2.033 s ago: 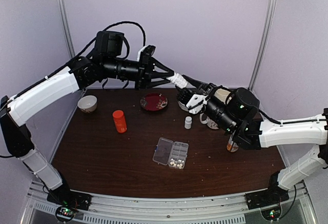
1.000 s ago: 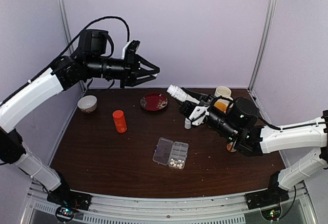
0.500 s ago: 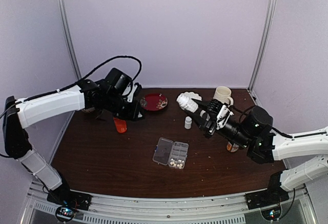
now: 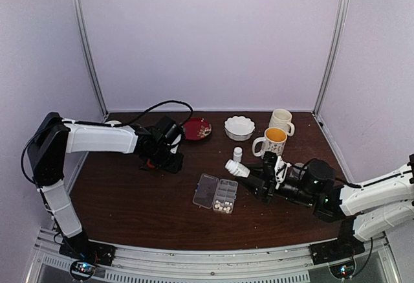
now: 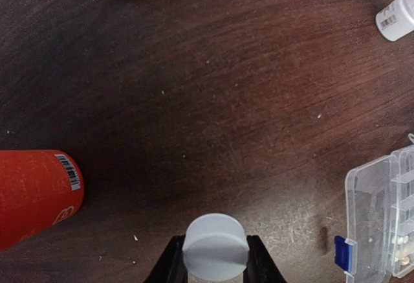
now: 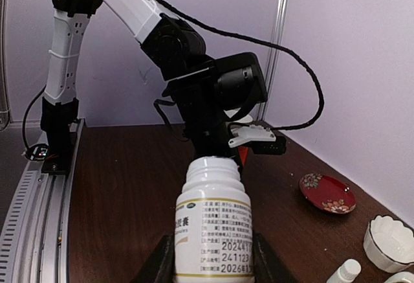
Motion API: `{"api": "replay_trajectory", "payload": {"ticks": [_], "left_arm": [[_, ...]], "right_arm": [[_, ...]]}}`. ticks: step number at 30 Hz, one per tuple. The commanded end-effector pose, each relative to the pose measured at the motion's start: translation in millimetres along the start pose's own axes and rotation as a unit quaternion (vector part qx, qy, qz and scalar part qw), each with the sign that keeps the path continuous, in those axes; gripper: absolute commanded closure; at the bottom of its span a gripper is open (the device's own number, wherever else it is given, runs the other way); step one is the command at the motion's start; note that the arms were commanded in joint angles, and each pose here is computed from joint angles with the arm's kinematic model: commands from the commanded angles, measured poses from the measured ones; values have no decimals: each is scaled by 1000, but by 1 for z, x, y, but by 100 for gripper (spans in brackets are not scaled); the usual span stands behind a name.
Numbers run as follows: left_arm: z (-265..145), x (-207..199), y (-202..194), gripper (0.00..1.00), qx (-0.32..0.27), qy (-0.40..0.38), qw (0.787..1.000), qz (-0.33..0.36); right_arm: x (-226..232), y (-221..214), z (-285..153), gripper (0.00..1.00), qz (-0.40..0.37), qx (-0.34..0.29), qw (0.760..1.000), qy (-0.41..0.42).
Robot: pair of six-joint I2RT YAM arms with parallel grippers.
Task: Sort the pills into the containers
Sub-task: Place the lid of the pill bottle at the center of the board.
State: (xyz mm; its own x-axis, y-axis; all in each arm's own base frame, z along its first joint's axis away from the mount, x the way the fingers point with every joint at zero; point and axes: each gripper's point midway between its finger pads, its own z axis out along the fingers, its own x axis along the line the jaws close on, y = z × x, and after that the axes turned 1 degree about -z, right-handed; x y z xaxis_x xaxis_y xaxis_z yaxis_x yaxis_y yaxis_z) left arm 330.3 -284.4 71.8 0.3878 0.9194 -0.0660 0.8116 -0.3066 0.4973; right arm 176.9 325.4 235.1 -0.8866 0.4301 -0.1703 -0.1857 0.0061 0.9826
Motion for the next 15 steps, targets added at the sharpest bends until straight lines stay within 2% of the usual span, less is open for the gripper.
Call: {"api": "replay_trajectory", "payload": {"ticks": [1,5,9,15], "left_arm": [[20,7,2,87,-16,17,1000,9],[33,7,-7,83,-6,18,1000,6],[37,9,-11,63,-8,19,1000,1],[37,10,-15,32,-1,21,1000,1]], "right_arm": [[2,-25,-3,100,47,13,999,-3],[6,-40,-3,100,66,18,998,4],[7,-55,-2,100,76,25,997,16],[-4,-79,6,100,149,61,987,27]]}}
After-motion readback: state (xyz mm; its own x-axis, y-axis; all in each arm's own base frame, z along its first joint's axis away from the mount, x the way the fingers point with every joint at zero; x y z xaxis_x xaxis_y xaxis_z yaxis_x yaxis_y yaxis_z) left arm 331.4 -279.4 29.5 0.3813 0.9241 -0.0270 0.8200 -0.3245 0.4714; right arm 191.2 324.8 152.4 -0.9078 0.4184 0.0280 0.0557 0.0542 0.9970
